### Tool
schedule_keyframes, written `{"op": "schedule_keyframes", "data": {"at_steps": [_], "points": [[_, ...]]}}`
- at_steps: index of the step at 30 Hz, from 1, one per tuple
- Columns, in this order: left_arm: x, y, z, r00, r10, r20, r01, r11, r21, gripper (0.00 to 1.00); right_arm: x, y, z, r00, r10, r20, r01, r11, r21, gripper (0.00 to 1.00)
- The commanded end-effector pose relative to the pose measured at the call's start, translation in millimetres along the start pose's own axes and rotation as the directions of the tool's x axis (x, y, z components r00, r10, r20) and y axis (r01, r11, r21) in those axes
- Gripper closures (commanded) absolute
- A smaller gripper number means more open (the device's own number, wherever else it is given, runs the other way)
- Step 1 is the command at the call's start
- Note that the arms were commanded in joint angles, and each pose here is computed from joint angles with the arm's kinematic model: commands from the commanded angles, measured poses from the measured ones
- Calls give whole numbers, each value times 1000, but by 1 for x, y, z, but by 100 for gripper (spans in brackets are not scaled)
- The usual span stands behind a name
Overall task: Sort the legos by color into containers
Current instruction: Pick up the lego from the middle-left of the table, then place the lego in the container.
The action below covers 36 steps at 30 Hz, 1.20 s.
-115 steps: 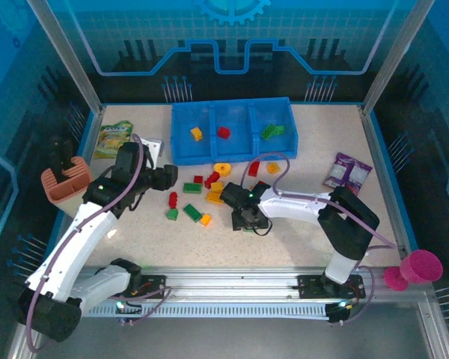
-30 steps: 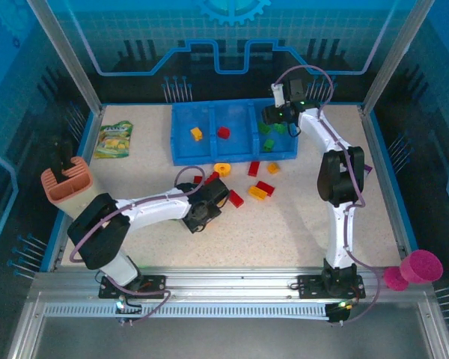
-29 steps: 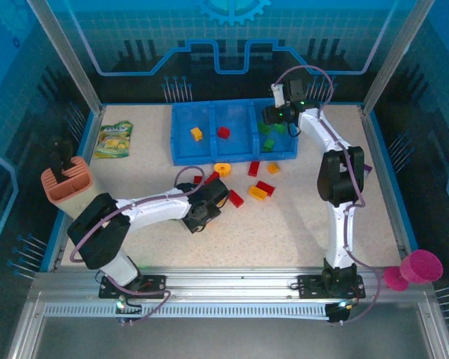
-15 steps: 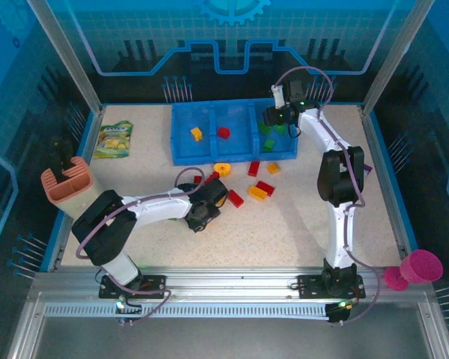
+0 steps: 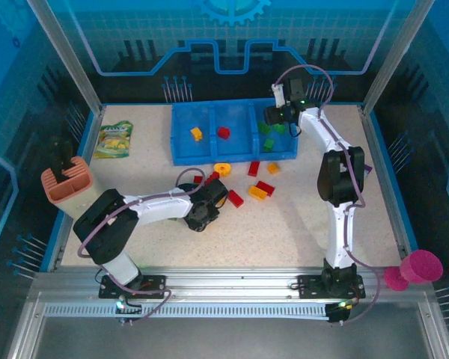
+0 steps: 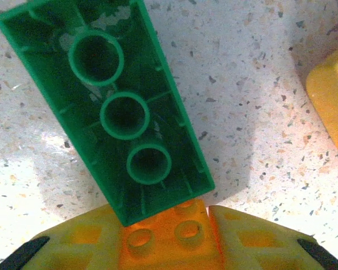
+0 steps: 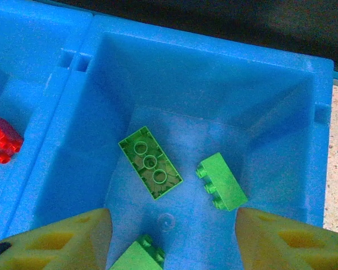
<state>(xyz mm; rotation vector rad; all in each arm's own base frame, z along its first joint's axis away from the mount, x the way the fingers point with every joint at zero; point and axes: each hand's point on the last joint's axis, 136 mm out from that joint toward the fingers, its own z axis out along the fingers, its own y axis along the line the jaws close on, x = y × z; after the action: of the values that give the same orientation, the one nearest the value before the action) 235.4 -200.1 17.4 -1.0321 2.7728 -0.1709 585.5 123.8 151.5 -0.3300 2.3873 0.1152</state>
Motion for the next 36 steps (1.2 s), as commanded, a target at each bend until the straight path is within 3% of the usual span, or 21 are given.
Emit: {"op": "schedule_keyframes", "data": {"at_steps": [1, 7, 11, 18, 25, 30, 36], "points": [[-6, -9, -27, 998, 59, 8, -59, 998, 33, 70, -9, -3, -27, 1000, 2, 31, -2, 1000, 7, 38], [-48, -48, -78, 963, 225, 147, -246, 959, 143, 70, 19, 1, -45, 1000, 27, -5, -27, 1000, 2, 36], [-88, -68, -112, 909, 302, 286, -354, 924, 148, 70, 46, 7, -68, 1000, 10, -10, -10, 999, 35, 36], [-188, -94, -144, 848, 252, 467, -354, 924, 145, 69, 106, 50, -98, 998, -5, -68, 3, 999, -33, 35], [-254, -131, -124, 802, 279, 529, -376, 923, 83, 69, 151, 75, -96, 989, -20, -145, 12, 998, -55, 36], [-287, -142, -90, 816, 298, 495, -364, 931, 40, 69, 160, 80, -96, 986, -21, -167, 10, 998, -67, 36], [-303, -147, -60, 846, 293, 445, -353, 934, 57, 66, 178, 96, -94, 971, -5, -241, -32, 988, -148, 31]]}}
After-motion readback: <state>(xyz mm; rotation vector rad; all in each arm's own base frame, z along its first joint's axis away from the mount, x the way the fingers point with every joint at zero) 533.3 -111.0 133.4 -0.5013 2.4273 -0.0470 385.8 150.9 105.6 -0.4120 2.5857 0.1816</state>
